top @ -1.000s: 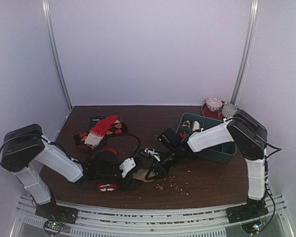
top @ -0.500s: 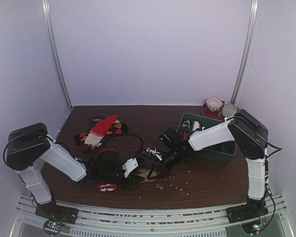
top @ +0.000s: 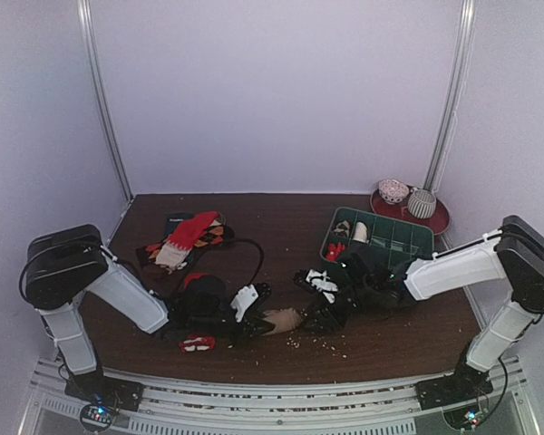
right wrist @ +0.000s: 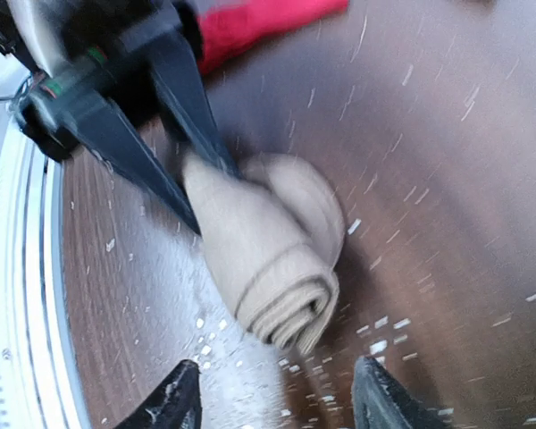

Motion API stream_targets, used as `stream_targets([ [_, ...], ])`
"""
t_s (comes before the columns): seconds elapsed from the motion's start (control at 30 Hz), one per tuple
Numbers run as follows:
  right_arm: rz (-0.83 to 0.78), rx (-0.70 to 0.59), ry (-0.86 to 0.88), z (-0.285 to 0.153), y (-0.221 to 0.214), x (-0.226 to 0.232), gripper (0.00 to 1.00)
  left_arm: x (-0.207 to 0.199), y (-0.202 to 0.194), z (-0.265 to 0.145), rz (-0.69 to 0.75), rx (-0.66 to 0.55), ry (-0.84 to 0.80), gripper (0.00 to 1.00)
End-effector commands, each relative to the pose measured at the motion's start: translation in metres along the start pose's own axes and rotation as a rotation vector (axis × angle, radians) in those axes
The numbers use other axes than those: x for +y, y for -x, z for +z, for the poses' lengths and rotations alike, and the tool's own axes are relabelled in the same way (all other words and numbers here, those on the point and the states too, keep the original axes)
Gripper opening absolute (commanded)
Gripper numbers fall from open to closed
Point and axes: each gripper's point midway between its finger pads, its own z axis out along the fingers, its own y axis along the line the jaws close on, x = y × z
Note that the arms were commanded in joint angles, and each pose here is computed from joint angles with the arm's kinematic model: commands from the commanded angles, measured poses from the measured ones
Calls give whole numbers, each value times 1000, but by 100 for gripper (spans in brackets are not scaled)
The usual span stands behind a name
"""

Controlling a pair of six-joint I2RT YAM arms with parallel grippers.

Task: Roll the socks
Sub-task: Roll a pair of socks at the center of the board.

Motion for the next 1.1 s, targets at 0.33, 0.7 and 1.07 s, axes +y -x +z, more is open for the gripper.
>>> stream_targets([
  [0.33, -434, -108, -71, 22, 36, 5, 62, -3, -111, -1, -194, 394, -20, 0],
  [0.7, -295, 69, -14, 44, -15, 1, 56, -4, -119, -3, -197, 418, -26, 0],
  [1.07, 9, 315, 7, 65, -69, -11, 20, 10, -55, 2, -25, 253, 32, 45],
])
